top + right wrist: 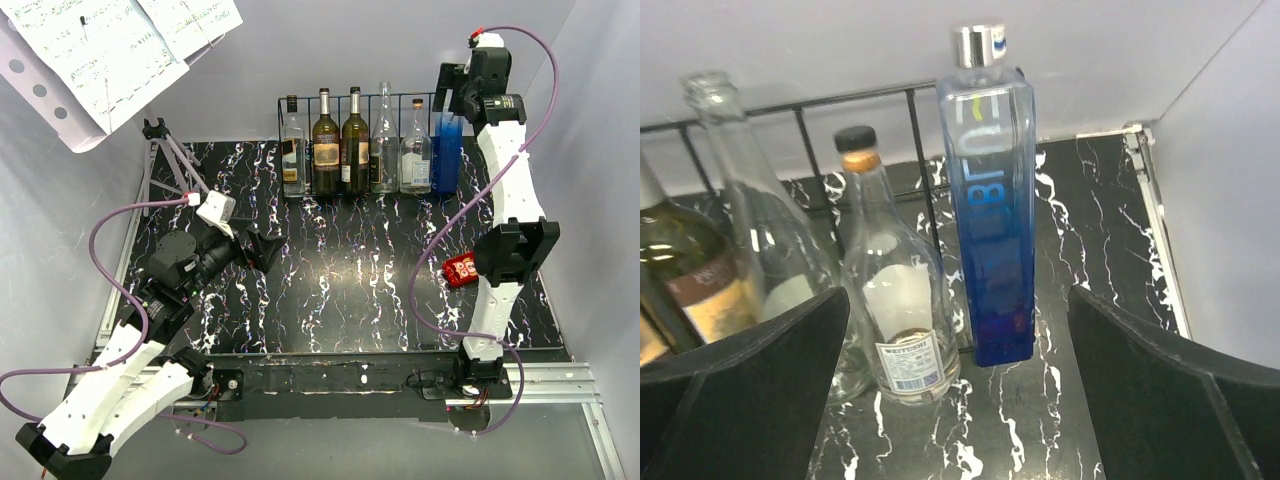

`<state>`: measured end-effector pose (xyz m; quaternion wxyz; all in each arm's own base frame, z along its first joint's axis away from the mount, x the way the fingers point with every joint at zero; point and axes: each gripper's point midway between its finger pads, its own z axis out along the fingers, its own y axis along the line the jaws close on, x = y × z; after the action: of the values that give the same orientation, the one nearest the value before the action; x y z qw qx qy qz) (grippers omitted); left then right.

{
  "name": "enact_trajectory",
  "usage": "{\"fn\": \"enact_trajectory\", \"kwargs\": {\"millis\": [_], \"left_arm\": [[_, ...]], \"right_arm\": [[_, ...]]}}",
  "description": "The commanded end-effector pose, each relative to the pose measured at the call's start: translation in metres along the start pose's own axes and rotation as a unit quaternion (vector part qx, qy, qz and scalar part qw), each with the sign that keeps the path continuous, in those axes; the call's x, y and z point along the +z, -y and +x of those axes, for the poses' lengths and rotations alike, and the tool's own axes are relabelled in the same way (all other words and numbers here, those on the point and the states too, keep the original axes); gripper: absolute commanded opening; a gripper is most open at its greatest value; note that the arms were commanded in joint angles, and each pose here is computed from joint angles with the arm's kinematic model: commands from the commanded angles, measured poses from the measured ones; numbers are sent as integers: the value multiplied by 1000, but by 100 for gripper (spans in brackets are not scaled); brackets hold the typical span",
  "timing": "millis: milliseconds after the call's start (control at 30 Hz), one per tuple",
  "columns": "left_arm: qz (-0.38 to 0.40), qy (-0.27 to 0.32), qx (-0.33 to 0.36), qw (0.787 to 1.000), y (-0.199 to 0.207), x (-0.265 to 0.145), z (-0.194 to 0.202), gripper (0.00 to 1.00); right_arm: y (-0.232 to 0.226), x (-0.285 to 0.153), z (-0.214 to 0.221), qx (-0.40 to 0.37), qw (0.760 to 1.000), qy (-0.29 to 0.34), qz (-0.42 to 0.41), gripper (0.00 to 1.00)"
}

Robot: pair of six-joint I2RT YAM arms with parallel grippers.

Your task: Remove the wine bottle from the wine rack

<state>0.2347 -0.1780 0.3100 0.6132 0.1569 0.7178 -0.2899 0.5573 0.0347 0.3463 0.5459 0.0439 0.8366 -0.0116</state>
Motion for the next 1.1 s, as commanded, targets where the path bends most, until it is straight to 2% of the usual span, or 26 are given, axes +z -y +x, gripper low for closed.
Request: {"fn": "enact_trajectory", "kwargs": {"millis": [0,400,667,933,1067], "left_arm": [[19,-8,9,1000,8,-1,6,98],[17,-32,16,999,5,9,18,98],[7,-38,24,999,0,13,22,98],[12,-42,25,999,2,14,22,98],[3,-37,29,999,-2,14,22,98]], "right_arm": [[2,20,-1,-24,999,28,-21,98],[20,103,24,-59,997,54,-14,98],[23,126,20,-60,992,103,-38,98],[3,145,34,-44,990,99,-87,97],[6,154,30,-42,990,105,-79,96]]}}
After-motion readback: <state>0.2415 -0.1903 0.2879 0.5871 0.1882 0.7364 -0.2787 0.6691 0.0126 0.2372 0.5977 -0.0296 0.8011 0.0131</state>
